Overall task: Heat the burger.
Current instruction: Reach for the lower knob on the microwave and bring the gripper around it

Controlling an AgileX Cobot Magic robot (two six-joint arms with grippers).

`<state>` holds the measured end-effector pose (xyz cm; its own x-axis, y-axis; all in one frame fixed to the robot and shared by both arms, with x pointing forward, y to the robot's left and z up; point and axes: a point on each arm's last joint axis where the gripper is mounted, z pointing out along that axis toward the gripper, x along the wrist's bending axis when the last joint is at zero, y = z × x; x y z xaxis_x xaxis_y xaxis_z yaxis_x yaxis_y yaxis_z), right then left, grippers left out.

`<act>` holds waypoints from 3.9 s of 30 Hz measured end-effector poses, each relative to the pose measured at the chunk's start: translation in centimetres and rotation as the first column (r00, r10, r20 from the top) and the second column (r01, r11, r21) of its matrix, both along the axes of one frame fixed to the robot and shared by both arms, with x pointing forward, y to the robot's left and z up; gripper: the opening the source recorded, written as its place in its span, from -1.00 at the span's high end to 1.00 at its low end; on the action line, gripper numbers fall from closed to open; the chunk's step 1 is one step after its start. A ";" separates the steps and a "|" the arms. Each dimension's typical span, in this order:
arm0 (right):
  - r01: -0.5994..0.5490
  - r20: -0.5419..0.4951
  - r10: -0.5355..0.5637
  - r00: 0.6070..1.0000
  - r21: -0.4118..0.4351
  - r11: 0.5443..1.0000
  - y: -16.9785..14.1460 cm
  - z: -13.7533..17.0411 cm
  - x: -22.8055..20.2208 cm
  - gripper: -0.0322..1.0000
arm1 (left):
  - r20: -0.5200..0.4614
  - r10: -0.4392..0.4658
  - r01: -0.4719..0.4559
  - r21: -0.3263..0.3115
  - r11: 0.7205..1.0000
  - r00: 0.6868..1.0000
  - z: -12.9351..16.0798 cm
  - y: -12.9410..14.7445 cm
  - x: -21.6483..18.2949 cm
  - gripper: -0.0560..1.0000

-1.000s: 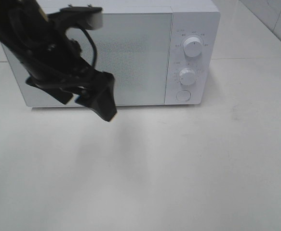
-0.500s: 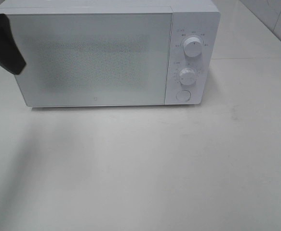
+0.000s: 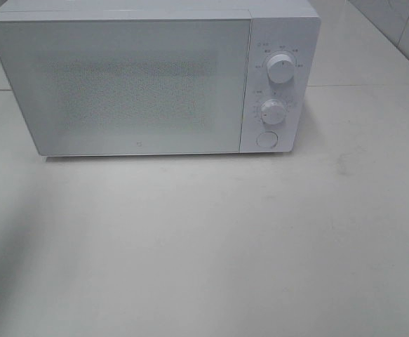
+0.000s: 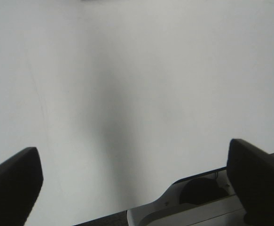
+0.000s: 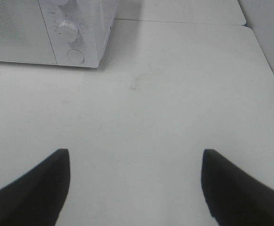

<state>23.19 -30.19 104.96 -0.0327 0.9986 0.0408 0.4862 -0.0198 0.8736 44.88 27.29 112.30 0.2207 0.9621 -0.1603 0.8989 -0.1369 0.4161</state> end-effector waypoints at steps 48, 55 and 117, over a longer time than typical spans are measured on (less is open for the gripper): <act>0.000 0.000 0.000 1.000 0.000 1.000 0.0 0.0 0.0 -0.52 | 0.628 0.128 -0.135 -0.037 0.990 0.768 -6.6 1.9 -22.0 -0.98; 0.000 0.000 0.000 1.000 0.000 1.000 0.0 0.0 0.0 -0.52 | 0.625 0.131 -0.117 -0.063 0.991 0.770 -6.6 1.7 -22.0 -0.98; 0.001 0.003 -0.001 1.000 0.001 1.000 0.0 0.0 0.0 -0.52 | 0.621 0.133 -0.117 -0.066 0.991 0.773 -6.7 1.7 -21.9 -0.98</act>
